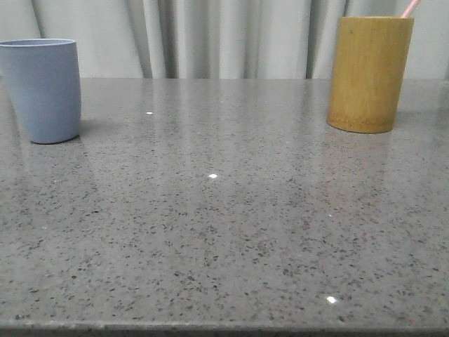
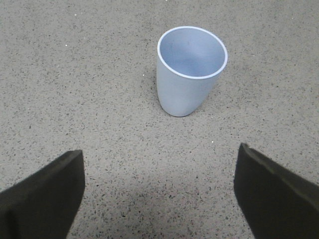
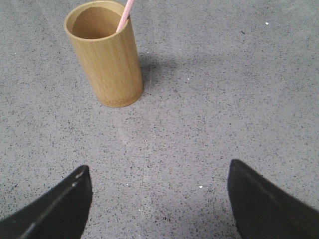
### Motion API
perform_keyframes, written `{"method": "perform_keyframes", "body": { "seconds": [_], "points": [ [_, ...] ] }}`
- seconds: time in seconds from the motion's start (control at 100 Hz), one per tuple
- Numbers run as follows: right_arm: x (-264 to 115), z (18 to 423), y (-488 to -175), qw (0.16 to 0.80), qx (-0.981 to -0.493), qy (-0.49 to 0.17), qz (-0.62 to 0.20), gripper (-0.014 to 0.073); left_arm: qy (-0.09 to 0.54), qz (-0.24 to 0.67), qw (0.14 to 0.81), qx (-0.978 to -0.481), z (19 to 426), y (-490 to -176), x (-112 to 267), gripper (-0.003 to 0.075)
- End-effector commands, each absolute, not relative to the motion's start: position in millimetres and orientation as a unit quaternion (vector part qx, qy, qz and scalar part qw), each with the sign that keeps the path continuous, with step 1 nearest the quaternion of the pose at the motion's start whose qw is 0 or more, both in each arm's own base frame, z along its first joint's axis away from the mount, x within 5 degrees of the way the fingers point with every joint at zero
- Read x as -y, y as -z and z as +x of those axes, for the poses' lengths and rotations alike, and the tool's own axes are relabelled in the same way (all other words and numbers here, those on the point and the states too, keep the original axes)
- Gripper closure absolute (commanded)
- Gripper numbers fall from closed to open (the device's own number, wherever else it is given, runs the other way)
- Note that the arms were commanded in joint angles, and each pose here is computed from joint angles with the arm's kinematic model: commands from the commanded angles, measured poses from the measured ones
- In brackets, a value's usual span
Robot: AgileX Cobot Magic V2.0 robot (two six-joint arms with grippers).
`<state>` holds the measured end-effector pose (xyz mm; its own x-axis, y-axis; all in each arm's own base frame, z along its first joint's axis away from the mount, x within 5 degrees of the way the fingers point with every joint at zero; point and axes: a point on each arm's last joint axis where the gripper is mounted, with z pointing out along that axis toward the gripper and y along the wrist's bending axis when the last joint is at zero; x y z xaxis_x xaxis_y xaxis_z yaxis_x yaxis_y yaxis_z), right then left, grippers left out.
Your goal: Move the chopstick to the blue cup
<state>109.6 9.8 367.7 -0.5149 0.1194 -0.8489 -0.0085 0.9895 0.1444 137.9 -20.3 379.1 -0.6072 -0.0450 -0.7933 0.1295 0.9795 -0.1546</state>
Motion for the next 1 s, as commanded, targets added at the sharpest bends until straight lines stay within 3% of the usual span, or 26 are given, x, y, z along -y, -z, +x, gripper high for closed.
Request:
{"method": "perform_keyframes", "body": {
  "seconds": [0.0, 0.41, 0.72, 0.99],
  "points": [
    [-9, 113, -384, 0.534, -0.842, -0.067, 0.032, 0.0003, 0.110, 0.015, 0.495, -0.862, 142, -398, 21, 0.0124],
    [-9, 113, -384, 0.535, -0.842, -0.067, 0.032, 0.0003, 0.136, 0.007, 0.468, -0.873, 223, -423, 28, 0.0124],
    [-9, 113, -384, 0.535, -0.841, -0.067, 0.032, 0.0003, 0.156, 0.019, 0.402, -0.902, 290, -399, 36, 0.0135],
    [-9, 113, -384, 0.536, -0.841, -0.067, 0.032, 0.0003, 0.156, 0.014, 0.360, -0.920, 317, -370, 38, 0.0136]
  ]
}}
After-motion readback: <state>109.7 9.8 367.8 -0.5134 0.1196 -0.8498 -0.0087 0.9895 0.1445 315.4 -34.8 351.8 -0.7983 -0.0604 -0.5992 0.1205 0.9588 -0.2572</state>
